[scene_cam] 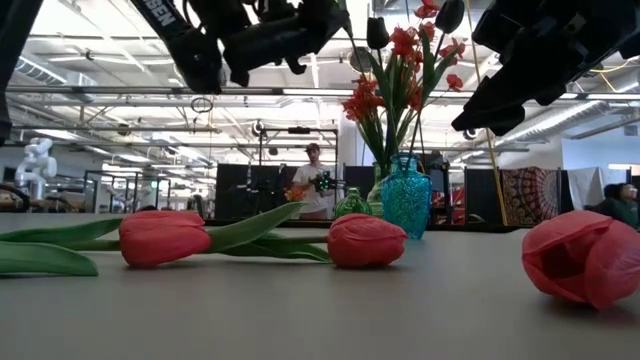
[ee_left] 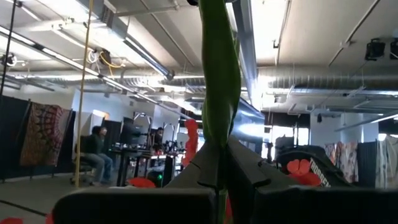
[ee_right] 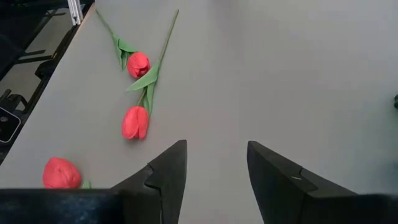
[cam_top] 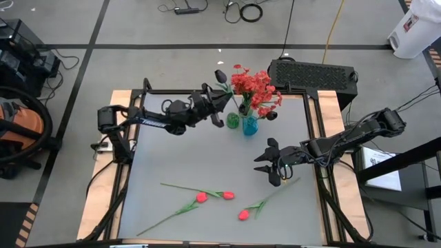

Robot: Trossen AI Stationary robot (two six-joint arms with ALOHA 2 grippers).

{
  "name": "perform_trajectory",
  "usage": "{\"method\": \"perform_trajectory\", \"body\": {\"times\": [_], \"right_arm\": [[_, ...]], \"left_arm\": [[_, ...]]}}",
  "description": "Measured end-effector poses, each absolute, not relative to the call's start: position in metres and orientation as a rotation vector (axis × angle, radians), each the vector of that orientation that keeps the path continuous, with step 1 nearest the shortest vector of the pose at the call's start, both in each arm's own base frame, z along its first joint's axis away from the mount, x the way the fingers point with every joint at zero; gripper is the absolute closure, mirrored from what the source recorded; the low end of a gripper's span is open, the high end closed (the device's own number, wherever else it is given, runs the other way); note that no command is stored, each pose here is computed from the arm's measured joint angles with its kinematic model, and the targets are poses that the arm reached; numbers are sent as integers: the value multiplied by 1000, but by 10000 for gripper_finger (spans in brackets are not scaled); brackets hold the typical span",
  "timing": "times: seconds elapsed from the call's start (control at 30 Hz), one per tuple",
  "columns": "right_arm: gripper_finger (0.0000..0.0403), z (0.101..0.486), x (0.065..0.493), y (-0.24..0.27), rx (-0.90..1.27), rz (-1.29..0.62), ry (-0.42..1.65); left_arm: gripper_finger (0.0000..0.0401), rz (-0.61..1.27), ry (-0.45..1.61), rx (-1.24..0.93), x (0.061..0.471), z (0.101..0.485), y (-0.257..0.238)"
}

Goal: Sort flowers into vase by color
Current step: Put the black flower into the blue vase

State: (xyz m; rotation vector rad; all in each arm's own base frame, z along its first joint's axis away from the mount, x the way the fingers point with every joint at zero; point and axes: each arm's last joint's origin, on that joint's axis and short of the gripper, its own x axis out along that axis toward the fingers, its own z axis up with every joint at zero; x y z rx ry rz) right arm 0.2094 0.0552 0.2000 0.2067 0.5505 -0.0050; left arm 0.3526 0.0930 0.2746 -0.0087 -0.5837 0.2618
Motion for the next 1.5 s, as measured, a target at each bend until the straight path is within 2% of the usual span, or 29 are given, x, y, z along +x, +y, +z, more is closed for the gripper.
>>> {"method": "perform_trajectory", "body": {"times": [0.5, 1.2, 1.33, 1.5], "right_arm": [[243, 200, 209, 55, 207, -5, 551], [243, 200, 209, 55, 211, -5, 550], [243, 200, 209, 55, 212, -5, 551], [243, 200, 209, 55, 212, -6, 551]], "left_arm": [[387, 255, -566, -39, 378, 261, 100], [385, 255, -458, -46, 385, 250, 101], [369, 212, -455, -36, 385, 250, 100], [310, 197, -449, -29, 385, 250, 100]]}}
